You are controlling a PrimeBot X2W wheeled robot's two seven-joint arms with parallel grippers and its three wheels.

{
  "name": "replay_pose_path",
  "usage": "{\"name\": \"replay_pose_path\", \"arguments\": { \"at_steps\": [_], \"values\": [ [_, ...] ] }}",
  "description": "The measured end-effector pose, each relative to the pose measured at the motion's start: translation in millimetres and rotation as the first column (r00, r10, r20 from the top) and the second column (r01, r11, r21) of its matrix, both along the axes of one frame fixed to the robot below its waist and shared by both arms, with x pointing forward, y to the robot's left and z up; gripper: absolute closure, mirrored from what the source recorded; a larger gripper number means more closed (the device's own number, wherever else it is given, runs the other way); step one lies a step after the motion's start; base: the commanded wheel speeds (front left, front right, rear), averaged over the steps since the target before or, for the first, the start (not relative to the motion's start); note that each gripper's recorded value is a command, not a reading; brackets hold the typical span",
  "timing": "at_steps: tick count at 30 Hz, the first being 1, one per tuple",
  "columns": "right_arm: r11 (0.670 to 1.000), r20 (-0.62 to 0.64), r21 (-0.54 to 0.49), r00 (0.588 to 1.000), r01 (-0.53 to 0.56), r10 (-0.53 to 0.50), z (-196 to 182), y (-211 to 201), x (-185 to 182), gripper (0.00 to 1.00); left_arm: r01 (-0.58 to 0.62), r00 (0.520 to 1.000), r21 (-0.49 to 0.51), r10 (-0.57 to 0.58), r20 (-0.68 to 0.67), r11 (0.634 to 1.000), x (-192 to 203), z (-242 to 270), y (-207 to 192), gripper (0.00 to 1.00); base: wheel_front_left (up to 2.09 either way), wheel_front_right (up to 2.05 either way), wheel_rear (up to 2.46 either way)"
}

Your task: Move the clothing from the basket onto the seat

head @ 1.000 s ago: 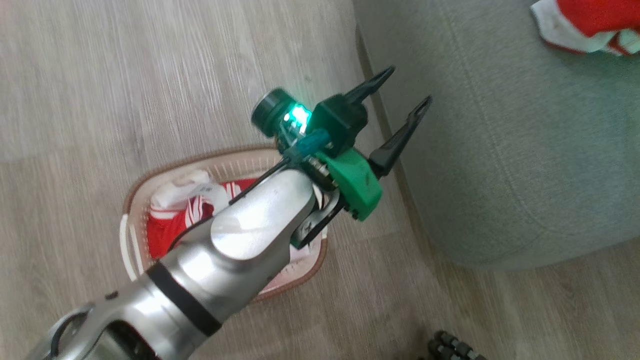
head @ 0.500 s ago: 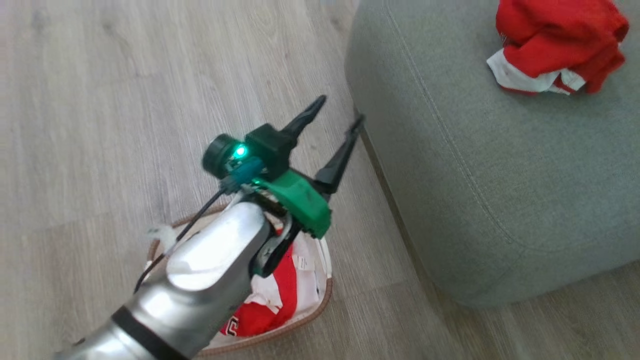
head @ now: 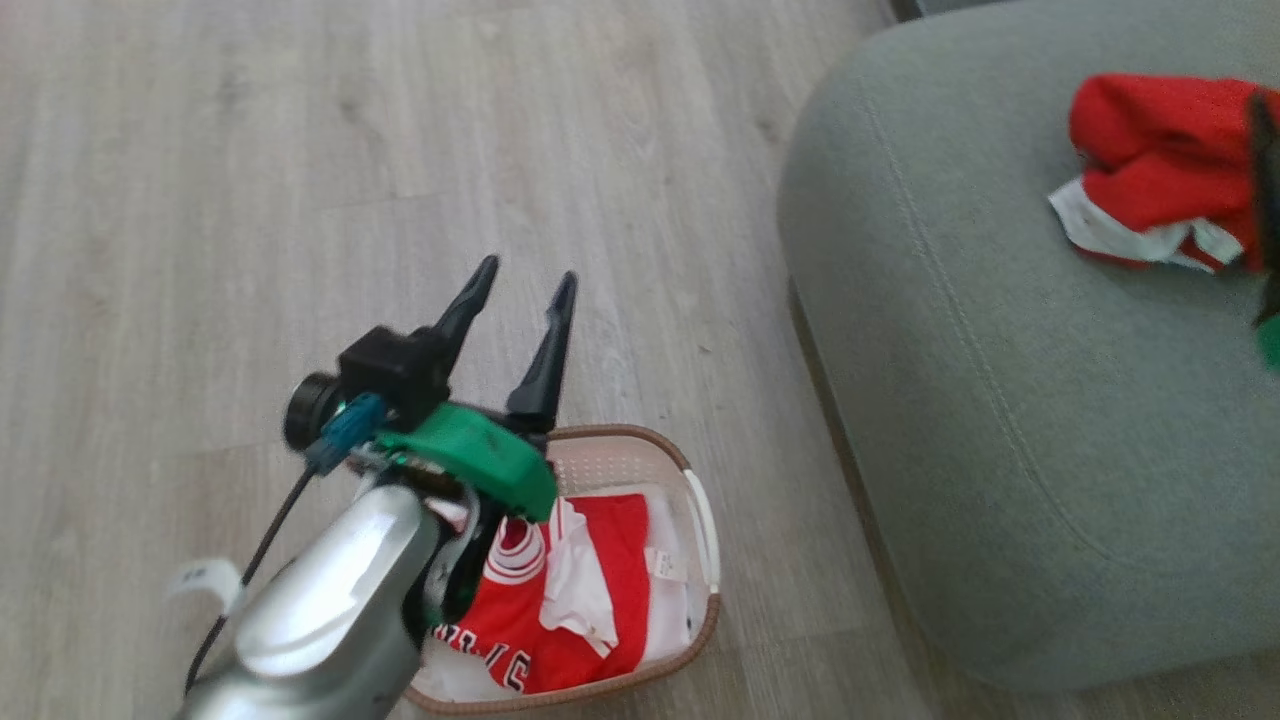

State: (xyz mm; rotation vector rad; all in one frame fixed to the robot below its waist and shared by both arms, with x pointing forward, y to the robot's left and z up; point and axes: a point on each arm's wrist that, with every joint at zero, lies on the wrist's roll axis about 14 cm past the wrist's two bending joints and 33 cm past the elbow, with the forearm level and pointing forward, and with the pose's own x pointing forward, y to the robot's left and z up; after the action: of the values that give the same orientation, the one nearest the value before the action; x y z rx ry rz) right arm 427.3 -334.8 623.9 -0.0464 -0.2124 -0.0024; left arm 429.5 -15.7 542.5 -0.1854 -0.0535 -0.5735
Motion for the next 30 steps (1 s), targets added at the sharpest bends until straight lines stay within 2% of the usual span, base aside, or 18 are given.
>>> {"name": "replay_pose_path", "arguments": {
  "at_steps": [8, 16, 21, 30],
  "values": [
    [0.991, 0.022, 0.072, 0.993, -0.114, 0.113, -32, 69, -18, 0.00, -0.202, 0.979, 0.011, 0.202, -0.002, 0.979, -10, -4, 70, 0.00, 0.00, 0.00, 0.00],
    [0.979, 0.041, 0.133, 0.987, -0.157, 0.152, -48, 113, -36, 0.00, -0.388, 0.922, 0.023, 0.388, -0.001, 0.921, -36, -11, 134, 0.00, 0.00, 0.00, 0.00],
    [0.977, 0.039, 0.151, 0.988, -0.154, 0.150, -55, 124, -49, 0.00, -0.456, 0.890, 0.045, 0.456, 0.006, 0.889, -52, -17, 157, 0.00, 0.00, 0.00, 0.00],
    [0.976, 0.012, 0.175, 0.992, -0.127, 0.127, -68, 127, -57, 0.00, -0.470, 0.882, 0.079, 0.471, 0.004, 0.879, -61, -30, 160, 0.00, 0.00, 0.00, 0.00]
  ]
}}
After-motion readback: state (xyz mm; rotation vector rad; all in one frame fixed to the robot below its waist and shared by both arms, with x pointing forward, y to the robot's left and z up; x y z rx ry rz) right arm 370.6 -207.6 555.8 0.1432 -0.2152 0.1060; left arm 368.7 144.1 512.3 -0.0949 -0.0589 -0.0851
